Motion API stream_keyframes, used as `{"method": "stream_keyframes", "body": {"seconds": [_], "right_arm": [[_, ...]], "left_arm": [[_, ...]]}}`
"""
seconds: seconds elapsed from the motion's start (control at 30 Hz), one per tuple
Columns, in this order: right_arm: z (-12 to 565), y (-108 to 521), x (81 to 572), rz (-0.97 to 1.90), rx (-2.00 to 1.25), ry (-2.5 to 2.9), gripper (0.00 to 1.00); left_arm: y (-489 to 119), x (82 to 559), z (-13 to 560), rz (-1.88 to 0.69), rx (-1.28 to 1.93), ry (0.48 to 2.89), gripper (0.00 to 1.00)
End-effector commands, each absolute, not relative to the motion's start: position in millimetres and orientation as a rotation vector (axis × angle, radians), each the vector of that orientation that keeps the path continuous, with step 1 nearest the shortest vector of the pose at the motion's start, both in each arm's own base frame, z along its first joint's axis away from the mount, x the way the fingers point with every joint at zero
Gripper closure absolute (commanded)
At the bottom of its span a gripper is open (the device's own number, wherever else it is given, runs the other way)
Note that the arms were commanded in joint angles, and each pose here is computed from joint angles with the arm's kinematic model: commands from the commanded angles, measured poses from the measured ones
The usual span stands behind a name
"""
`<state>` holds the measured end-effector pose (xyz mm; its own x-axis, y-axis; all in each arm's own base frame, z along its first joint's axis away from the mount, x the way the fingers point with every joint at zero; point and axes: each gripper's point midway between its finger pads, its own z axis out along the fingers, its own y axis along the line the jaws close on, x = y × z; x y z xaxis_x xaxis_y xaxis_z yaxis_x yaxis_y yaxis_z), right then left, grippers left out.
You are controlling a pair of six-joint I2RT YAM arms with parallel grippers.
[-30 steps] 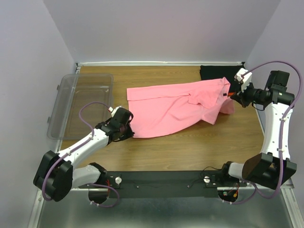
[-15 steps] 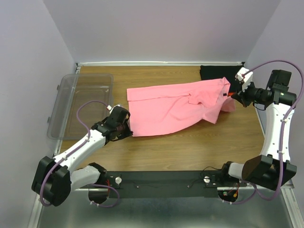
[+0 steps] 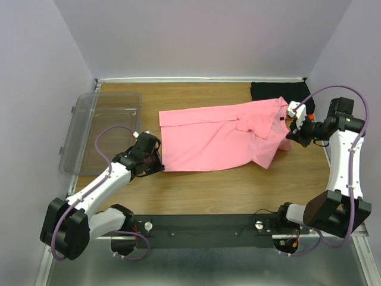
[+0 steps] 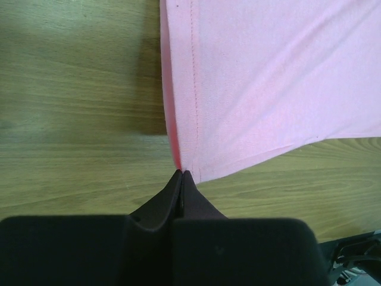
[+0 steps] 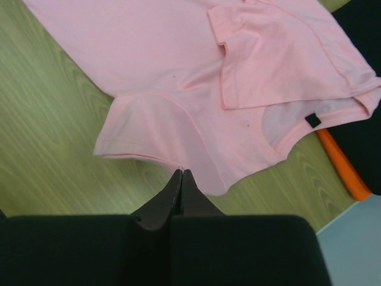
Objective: Fold and stack the t-shirts
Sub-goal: Fold the tshirt
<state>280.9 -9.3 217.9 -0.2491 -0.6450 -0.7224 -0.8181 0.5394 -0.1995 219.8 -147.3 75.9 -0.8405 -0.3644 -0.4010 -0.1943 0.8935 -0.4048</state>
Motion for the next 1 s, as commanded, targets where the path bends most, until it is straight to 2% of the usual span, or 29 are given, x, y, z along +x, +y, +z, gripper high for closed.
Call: {"method": "stream_keyframes", "body": {"seconds": [0.0, 0.97], "right_arm": [[197.1, -9.6, 267.4, 0.336, -1.238, 2.026, 0.99], [203.8, -27.4, 369.3, 0.485, -0.982, 2.03, 0.99]], "left_arm": [[-151.0, 219.7, 77.2, -0.513, -0.361, 2.601, 1.0], [-142.7, 279.5, 71.9, -0.459, -0.298, 2.613, 1.0]]}}
